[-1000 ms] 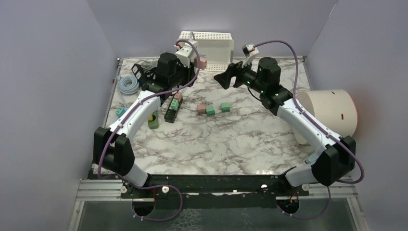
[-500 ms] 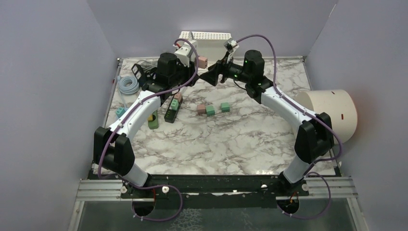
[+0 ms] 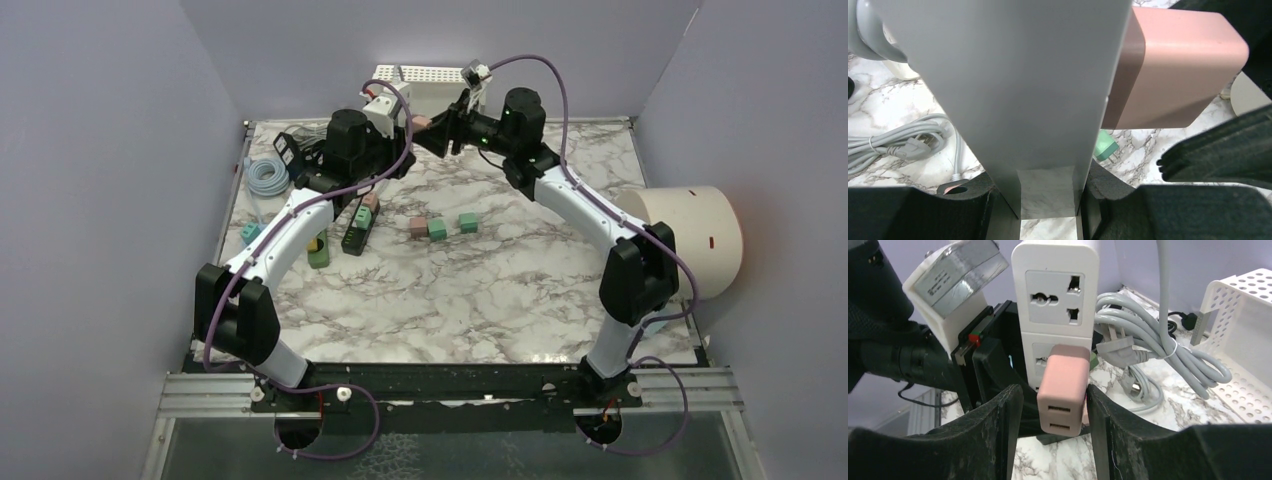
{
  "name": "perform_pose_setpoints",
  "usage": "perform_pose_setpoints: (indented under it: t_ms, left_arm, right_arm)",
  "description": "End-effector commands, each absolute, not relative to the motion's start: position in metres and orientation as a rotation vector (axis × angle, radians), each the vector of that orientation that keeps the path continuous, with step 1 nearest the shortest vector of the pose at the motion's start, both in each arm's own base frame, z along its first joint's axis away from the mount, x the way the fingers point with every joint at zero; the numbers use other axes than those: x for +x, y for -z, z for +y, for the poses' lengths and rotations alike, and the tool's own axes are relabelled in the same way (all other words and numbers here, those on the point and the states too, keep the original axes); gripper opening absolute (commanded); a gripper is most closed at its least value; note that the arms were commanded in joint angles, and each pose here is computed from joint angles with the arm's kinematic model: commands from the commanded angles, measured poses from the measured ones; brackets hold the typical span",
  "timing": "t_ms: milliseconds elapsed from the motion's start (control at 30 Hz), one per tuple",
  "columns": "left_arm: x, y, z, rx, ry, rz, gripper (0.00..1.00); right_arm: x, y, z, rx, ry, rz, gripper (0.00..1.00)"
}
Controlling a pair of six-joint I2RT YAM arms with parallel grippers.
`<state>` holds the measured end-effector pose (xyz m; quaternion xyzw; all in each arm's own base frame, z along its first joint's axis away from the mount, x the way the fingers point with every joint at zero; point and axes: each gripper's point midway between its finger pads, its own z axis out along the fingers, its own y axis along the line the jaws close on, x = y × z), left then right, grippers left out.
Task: Pull the plug off the socket
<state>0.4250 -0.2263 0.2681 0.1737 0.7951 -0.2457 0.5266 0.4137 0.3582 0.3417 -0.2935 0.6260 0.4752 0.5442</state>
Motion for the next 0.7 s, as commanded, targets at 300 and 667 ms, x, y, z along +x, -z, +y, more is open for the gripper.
perform_pose_setpoints:
  t_ms: [300,667]
  left_arm:
    - [0.456,-0.287,-0.199,0.274,0.483,1.831,0.00]
    - [0.509,-0.258,-0.085,-0.132,0.350,1.875,0.00]
  right_arm:
    - [0.419,-0.354,0.362,-0.765,-1.104,1.529,0.01]
    - [0.368,-0.418,0.334,-0.784,-1.099,1.428,0.01]
